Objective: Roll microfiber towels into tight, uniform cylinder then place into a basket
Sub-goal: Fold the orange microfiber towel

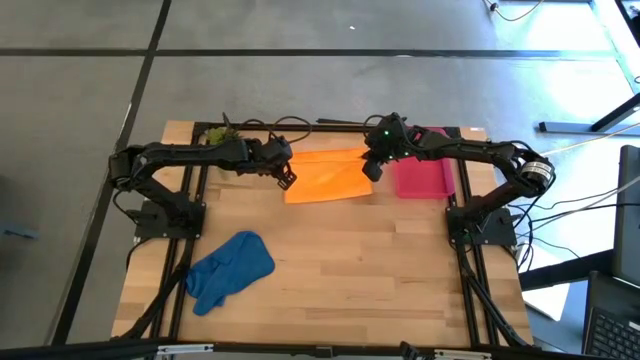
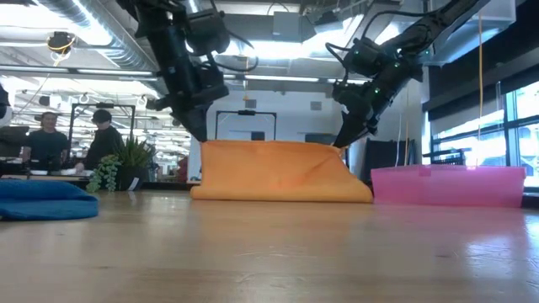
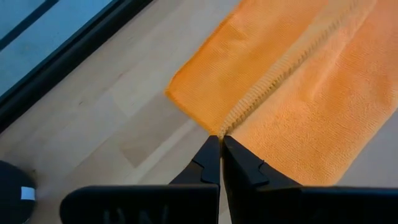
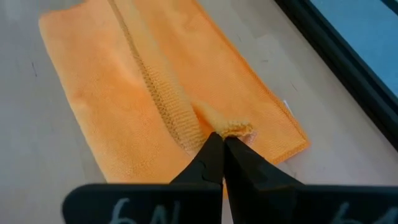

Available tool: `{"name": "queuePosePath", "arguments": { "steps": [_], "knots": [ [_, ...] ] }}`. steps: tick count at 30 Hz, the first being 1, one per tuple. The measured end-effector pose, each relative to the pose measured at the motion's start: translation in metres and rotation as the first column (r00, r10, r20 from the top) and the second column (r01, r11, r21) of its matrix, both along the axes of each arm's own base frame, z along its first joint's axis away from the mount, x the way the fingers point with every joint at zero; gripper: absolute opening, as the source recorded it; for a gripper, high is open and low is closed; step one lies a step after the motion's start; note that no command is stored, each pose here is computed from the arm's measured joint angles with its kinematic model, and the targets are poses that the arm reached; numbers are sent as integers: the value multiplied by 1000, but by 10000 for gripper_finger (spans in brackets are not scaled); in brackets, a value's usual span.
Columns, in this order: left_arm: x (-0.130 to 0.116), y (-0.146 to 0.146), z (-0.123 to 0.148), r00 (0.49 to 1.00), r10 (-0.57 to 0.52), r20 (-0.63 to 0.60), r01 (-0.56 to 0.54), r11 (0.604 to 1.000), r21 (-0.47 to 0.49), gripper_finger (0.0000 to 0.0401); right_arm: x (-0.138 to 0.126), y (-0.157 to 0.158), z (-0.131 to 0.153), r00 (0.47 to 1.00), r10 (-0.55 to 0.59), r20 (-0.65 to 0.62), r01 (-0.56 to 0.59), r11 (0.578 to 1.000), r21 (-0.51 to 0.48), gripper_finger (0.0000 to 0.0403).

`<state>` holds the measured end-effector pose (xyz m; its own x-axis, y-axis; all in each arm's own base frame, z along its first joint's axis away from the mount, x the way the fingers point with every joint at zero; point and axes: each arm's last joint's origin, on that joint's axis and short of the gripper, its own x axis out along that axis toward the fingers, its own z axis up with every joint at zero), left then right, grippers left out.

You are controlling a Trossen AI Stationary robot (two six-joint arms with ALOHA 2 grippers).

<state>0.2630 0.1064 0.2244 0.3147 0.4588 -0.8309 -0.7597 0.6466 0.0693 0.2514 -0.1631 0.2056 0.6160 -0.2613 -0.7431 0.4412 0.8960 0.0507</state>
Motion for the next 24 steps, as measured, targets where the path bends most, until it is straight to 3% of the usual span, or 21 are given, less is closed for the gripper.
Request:
{"name": "queuePosePath", "arguments": {
  "steps": [24],
  "knots": [
    [8,10,-4,996,70,48,-73,995,71,0,11,-9,-21,999,6,-44,-8,999,-51,4]
  ]
}}
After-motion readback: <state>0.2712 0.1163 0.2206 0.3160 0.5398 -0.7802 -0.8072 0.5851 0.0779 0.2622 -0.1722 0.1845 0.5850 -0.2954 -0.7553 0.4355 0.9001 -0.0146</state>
